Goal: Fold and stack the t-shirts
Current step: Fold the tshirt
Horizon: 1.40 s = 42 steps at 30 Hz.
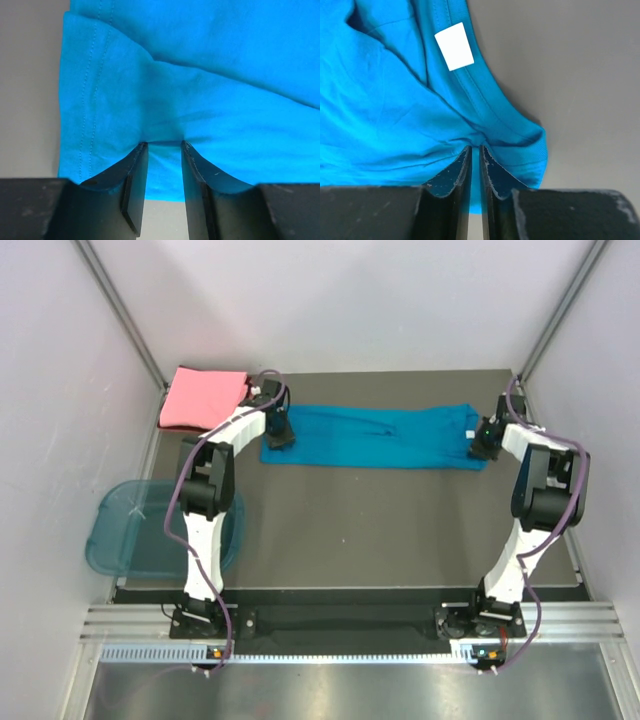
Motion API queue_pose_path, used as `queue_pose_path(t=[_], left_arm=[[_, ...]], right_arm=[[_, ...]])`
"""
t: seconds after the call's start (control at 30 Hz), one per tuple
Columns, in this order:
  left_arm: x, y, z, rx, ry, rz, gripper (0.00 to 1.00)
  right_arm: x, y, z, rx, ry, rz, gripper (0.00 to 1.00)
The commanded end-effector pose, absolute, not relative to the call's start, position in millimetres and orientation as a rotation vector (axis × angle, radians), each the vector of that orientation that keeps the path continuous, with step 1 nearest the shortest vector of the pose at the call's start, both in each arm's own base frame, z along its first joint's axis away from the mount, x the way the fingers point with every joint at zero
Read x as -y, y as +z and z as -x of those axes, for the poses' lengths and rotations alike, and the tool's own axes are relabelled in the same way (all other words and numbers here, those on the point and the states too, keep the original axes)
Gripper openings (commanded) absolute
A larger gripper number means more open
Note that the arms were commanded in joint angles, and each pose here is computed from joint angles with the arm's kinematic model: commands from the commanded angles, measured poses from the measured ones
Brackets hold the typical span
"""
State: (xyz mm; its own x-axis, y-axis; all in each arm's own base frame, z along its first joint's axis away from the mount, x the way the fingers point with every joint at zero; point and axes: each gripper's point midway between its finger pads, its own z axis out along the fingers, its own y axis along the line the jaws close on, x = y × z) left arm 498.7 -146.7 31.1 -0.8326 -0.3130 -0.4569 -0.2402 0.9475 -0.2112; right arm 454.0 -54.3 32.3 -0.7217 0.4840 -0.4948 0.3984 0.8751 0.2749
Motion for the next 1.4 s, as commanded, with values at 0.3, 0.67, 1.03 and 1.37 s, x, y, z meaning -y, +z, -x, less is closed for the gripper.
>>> queue_pose_path(t=[0.3,0.67,1.03,1.37], left_arm=[[133.2,41.6,-494.6,-2.633,-0.166,0.352,0.4],[122.4,23.2,-491.6,-2.662,-0.079,0.36,0.39],[110.4,15.1,-486.1,-2.676,0.008,0.372,0.39],[121.2,43.4,-463.2,-2.648,-0.119,0.419,0.4]], right_arm=[[49.8,90.3,-422.6,-2.415,0.224,-0.688,0.03],[68.2,39.3,-424.0,-2.473,0.115,-0.757,0.0],[94.6,15.7,-413.7,-2.507,-0.053,-0.781,0.0],[112.1,26.7,-417.0,-2.514,-0.137,-0.771,0.0]])
